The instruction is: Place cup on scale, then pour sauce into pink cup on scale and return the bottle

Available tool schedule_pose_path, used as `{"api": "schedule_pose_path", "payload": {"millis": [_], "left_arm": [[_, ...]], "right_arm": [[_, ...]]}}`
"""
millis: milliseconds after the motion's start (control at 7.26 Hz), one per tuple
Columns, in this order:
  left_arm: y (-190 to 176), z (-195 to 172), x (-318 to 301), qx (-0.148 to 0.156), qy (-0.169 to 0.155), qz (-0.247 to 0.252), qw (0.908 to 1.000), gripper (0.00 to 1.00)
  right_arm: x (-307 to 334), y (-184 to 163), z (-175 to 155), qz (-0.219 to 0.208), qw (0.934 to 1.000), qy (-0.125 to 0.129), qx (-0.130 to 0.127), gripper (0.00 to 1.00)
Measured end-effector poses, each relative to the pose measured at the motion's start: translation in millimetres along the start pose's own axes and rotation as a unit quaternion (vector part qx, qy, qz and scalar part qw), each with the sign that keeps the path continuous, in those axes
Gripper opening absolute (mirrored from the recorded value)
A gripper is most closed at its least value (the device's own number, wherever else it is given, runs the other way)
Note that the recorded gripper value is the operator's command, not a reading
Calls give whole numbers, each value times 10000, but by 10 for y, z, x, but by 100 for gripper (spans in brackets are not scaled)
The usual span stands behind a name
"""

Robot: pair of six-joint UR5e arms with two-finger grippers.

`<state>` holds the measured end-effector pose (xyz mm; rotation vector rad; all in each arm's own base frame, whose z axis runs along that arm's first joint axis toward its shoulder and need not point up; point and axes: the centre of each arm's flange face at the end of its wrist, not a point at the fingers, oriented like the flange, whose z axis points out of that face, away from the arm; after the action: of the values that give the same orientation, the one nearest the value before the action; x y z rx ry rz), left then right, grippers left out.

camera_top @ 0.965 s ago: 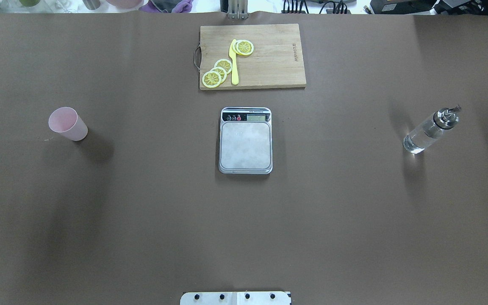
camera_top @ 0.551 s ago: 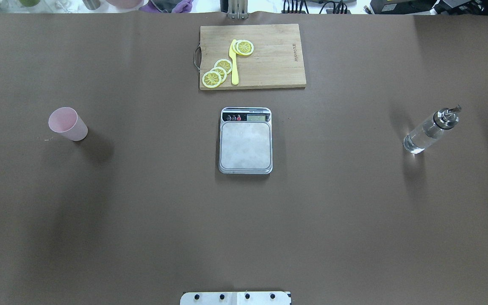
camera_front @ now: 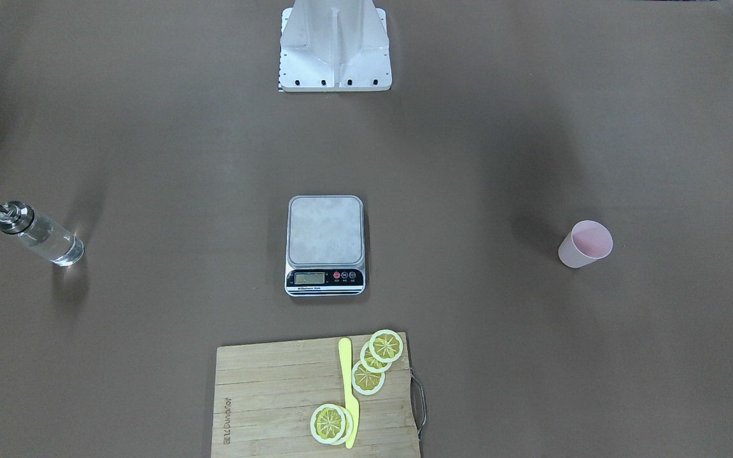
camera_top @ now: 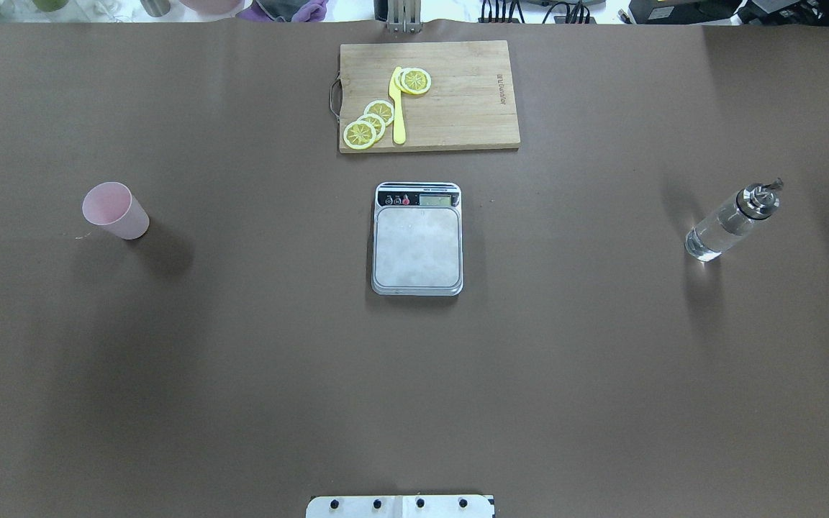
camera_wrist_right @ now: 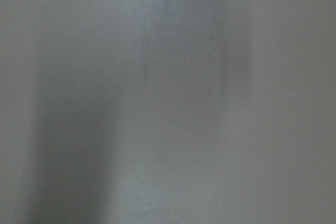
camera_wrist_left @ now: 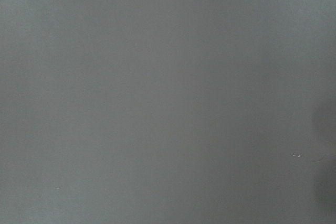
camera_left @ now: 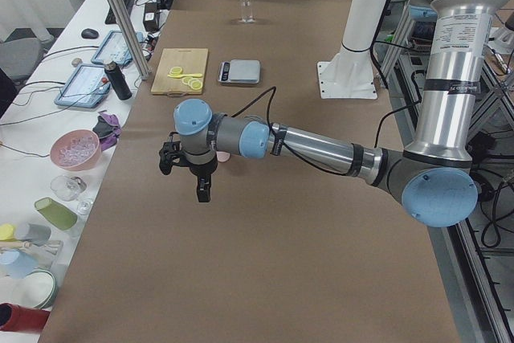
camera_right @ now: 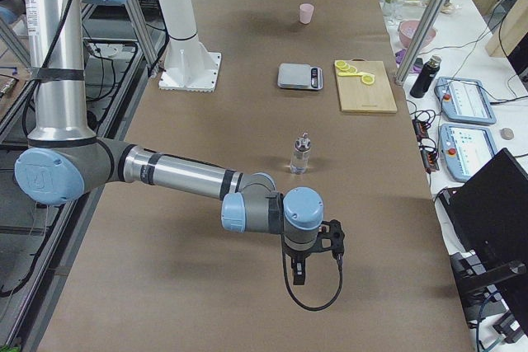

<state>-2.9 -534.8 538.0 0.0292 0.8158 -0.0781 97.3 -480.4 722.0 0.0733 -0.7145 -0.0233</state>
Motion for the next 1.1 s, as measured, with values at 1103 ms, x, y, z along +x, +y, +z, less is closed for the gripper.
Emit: {"api": "schedule_pose_path", "payload": {"millis": [1103], "left_arm": [[-71,676,1660,-416,136,-89,9990,94]], "right_arm": [[14,150,44,-28,10000,-60,60,100]]}}
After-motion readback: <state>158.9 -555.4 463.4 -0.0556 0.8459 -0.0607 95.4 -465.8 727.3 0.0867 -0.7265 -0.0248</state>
